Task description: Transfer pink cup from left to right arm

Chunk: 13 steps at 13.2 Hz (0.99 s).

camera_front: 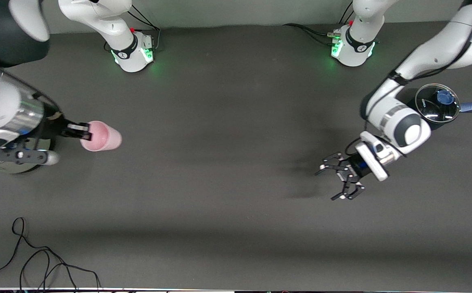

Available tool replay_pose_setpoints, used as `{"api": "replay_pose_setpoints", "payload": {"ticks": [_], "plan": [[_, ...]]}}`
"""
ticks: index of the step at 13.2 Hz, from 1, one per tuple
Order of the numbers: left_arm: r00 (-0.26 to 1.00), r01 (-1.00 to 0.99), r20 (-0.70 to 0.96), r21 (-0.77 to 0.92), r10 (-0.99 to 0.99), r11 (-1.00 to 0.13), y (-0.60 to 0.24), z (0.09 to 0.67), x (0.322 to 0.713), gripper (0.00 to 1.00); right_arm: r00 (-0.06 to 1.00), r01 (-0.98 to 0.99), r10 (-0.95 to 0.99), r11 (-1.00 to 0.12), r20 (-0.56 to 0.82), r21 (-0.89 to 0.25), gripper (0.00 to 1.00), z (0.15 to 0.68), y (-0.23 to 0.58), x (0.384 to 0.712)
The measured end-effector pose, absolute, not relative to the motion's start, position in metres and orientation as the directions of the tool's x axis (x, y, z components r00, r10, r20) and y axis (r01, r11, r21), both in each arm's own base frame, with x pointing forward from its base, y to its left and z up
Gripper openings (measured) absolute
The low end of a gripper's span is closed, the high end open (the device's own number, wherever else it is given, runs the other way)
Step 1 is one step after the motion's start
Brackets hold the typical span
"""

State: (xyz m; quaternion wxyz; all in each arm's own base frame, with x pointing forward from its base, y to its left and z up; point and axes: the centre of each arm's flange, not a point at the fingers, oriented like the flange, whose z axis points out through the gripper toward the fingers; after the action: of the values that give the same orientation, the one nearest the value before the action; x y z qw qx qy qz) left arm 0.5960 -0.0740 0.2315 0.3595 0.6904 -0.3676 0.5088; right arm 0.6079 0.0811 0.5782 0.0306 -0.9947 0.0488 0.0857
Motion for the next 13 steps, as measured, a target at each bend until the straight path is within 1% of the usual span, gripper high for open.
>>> {"api": "replay_pose_setpoints", "payload": {"ticks": [2,4,7,8,10,13], "plan": [[0.242,-0.911,0.957,0.167,-0.162,-0.376,-0.023,0.217,0.593,1.0,0.979,-0.102,-0.092,-0.993,-0.18,-0.051,0.04,0.541,0.042,0.612],[0.302,-0.927,0.93,0.236,-0.208,-0.291,0.022,0.207,0.588,1.0,0.981,-0.116,-0.106,-0.992,-0.165,-0.051,0.04,0.494,0.032,0.616],[0.411,-0.908,0.859,0.357,-0.305,-0.219,0.068,0.222,0.598,1.0,0.988,-0.132,-0.127,-0.99,-0.091,-0.053,0.04,0.419,0.023,0.611],[0.459,-0.888,0.817,0.407,-0.35,-0.213,0.077,0.239,0.605,1.0,0.989,-0.136,-0.132,-0.989,-0.061,-0.052,0.04,0.394,0.017,0.607],[0.548,-0.835,0.713,0.496,-0.436,-0.238,0.089,0.282,0.618,1.0,0.99,-0.144,-0.143,-0.988,-0.013,-0.048,0.04,0.348,0.01,0.594],[0.63,-0.767,0.546,0.55,-0.552,-0.332,0.096,0.357,0.631,1.0,0.989,-0.144,-0.145,-0.989,0.029,-0.039,0.04,0.295,0.007,0.569]]}}
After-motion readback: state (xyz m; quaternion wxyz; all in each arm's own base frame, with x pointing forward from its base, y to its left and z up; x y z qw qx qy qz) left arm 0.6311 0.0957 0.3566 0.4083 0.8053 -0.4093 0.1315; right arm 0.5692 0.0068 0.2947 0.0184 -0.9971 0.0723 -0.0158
